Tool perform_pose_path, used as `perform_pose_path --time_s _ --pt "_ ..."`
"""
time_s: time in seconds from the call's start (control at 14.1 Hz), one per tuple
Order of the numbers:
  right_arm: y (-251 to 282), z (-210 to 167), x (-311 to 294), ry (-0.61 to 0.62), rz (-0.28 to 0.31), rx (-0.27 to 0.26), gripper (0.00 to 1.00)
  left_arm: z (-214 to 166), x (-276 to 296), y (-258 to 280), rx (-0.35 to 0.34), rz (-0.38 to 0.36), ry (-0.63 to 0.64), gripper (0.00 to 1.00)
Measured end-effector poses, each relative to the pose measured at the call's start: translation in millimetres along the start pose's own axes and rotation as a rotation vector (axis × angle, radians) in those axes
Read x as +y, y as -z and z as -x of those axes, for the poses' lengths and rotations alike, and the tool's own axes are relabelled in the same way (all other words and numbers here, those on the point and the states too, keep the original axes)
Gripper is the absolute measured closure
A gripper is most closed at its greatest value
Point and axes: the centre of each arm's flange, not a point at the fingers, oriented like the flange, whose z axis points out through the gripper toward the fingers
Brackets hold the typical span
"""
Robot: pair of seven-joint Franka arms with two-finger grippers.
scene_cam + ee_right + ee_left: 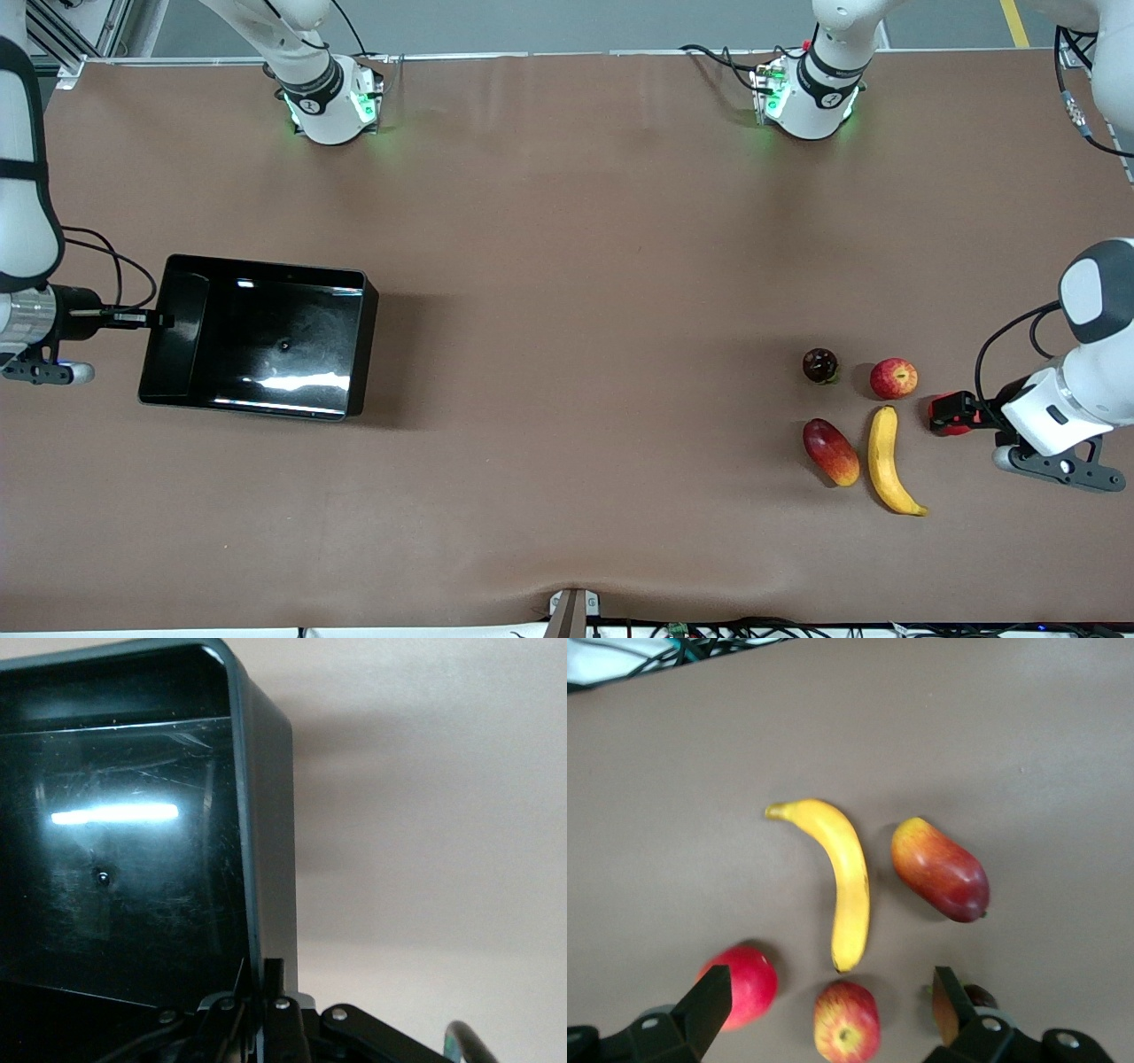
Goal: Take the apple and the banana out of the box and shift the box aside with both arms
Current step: 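Drag the black box across the table with the right gripper, then release the box with the right gripper while the left gripper withdraws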
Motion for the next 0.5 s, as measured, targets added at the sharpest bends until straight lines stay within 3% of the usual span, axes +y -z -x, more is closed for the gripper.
perform_pose_path --time_s 0.5 --pt "-64.6 -0.9 96.1 0.059 -0.048 0.007 0.94 12.1 57.2 49.2 -0.078 -0.053 0.178 0.0"
